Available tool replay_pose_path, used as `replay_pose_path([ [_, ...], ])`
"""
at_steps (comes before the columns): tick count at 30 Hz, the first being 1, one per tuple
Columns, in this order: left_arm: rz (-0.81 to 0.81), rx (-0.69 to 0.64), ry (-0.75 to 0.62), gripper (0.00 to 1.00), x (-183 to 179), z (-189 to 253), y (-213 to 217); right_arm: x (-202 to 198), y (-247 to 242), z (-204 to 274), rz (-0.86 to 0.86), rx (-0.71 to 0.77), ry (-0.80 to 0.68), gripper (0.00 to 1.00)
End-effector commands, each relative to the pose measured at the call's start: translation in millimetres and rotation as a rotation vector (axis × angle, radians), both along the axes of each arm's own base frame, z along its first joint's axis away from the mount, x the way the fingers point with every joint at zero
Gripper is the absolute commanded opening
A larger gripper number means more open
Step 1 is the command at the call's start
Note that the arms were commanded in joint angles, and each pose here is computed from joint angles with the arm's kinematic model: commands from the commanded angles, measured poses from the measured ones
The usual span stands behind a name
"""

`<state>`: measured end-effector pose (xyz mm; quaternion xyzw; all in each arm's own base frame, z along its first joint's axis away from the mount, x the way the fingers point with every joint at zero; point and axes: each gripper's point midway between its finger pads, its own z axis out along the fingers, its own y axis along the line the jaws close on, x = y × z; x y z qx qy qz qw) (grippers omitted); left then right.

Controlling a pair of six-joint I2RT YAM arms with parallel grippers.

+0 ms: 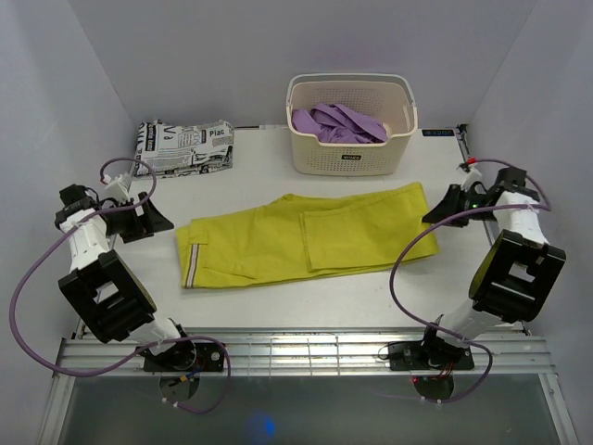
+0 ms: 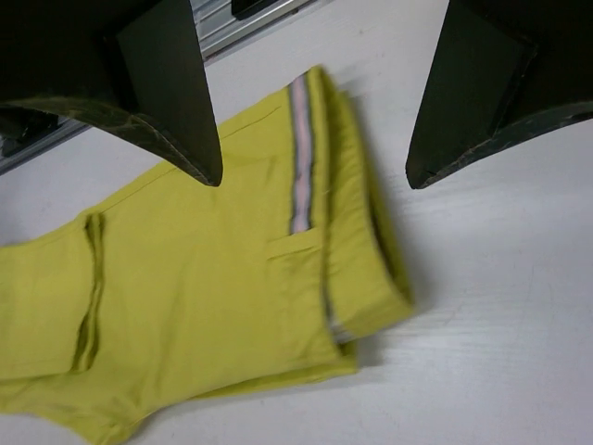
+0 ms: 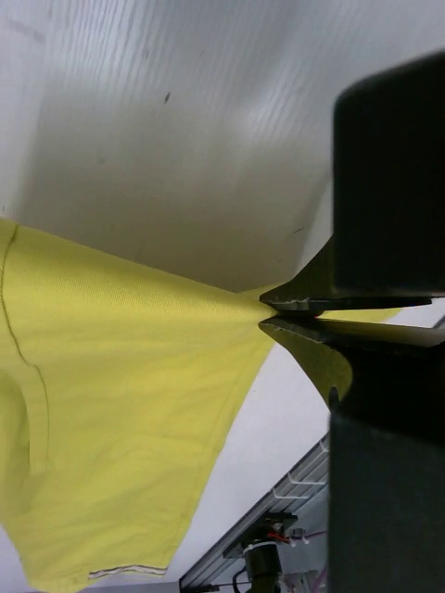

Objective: Fold and stack the trousers
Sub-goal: Fold the trousers

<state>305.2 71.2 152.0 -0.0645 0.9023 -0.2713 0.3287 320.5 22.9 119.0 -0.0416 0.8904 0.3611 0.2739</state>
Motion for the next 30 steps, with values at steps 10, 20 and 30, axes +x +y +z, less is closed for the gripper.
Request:
replay_pose_path([
  [10, -0.172, -0.076, 0.054, 0.82, -33, -45, -47, -27, 8, 75, 0.006, 0.266, -0.060, 0.08],
  [20, -0.260, -0.246, 0.154, 0.74, -23, -75, -119, -20, 68, 100, 0.080, 0.274, -0.121, 0.08],
  [30, -0.277, -0.214, 0.262, 0.52, -5, -114, -140, -11, 135, 106, 0.181, 0.303, -0.145, 0.08],
])
